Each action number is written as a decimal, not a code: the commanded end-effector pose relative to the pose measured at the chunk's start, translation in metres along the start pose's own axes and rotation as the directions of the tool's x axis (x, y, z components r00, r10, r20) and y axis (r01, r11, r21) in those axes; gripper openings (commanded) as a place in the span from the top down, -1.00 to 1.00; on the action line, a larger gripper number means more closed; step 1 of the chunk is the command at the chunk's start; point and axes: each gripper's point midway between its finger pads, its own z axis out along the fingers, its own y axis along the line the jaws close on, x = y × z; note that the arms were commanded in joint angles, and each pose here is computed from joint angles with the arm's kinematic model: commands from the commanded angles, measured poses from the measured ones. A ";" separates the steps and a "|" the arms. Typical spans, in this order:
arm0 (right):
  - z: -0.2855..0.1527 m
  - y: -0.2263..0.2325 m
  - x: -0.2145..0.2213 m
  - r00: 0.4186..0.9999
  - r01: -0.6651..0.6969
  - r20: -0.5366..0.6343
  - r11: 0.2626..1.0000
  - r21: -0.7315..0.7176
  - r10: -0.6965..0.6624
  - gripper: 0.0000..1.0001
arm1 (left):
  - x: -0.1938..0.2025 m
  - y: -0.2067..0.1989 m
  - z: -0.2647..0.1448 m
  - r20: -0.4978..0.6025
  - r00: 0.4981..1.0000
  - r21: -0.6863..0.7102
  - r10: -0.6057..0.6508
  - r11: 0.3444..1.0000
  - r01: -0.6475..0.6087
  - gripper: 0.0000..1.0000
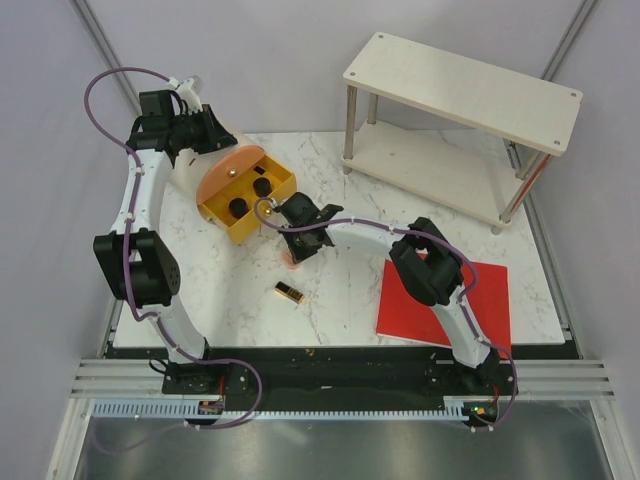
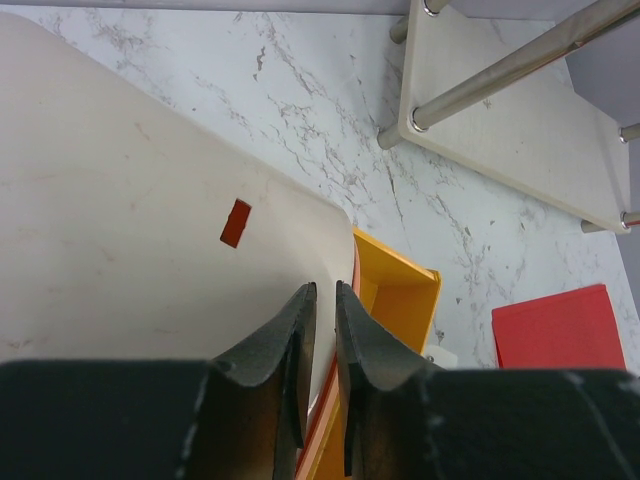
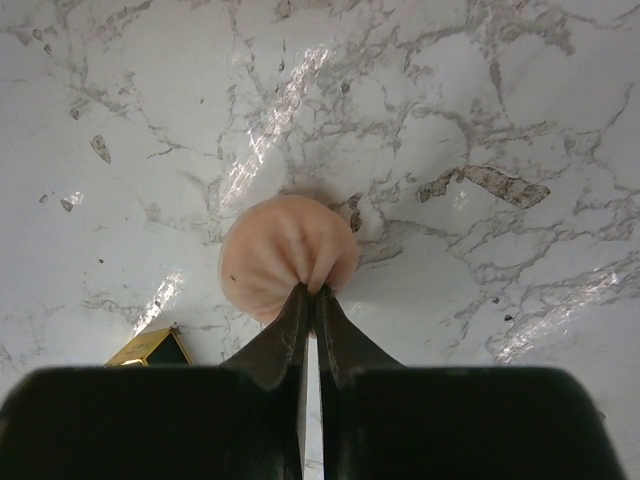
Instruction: Organize the makeup
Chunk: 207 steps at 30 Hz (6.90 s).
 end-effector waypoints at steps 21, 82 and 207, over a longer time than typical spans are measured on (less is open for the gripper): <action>-0.162 0.017 -0.165 0.901 -0.006 0.432 0.998 -0.069 0.035 0.83 | 0.094 0.041 0.001 -0.286 0.933 -0.162 -0.216 0.971 0.175 0.52; -0.075 0.016 -0.165 0.737 -0.542 -0.031 0.564 -0.624 0.675 1.00 | 0.095 0.040 0.004 -0.290 0.930 -0.152 -0.227 0.970 0.189 0.50; 0.070 0.054 -0.179 0.487 -0.659 -0.266 0.151 -0.737 0.832 0.27 | 0.098 0.046 0.006 -0.301 0.926 -0.170 -0.229 0.968 0.184 0.50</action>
